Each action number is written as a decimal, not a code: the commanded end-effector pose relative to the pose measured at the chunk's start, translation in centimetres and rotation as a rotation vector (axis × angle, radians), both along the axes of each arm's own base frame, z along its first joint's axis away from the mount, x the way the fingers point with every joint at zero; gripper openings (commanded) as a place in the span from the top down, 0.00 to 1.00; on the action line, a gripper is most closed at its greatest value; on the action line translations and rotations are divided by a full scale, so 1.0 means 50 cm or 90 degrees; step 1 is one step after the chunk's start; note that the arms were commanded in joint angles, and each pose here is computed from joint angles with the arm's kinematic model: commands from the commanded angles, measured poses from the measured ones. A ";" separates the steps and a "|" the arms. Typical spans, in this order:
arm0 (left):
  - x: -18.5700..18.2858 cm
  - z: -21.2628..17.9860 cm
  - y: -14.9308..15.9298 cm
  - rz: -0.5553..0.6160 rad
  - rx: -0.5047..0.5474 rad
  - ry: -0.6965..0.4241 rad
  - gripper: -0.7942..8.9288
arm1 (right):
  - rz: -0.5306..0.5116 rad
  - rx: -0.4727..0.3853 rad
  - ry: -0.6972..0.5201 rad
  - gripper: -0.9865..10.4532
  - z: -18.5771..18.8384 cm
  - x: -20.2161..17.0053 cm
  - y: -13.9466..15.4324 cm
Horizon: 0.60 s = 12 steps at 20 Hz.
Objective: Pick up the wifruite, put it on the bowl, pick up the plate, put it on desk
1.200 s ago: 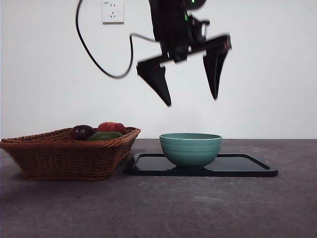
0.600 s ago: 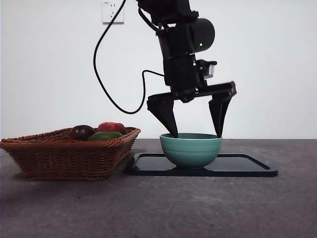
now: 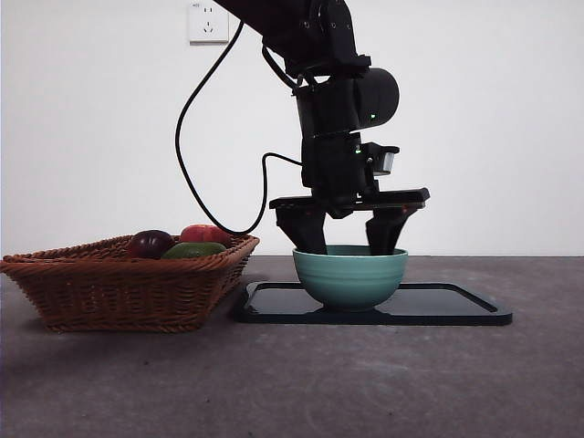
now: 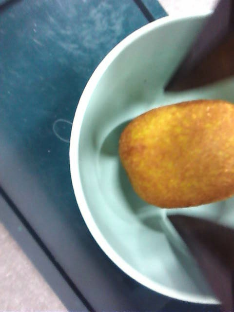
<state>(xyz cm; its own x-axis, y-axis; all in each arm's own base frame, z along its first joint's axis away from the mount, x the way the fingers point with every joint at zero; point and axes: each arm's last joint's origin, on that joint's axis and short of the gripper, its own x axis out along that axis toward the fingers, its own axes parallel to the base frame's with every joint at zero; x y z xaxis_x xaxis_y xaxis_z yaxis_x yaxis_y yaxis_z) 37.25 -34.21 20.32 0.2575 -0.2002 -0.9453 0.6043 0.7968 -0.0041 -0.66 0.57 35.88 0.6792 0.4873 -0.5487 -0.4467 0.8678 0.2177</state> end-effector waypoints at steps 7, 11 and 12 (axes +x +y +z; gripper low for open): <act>0.003 0.045 -0.012 -0.020 -0.011 -0.024 0.67 | -0.002 -0.005 0.041 0.38 -0.006 -0.011 -0.004; -0.012 0.145 0.001 -0.018 -0.036 -0.050 0.67 | -0.003 -0.004 0.043 0.38 -0.006 -0.011 -0.004; -0.019 0.171 0.008 -0.019 -0.041 -0.055 0.67 | -0.003 -0.003 0.043 0.38 -0.006 -0.011 -0.004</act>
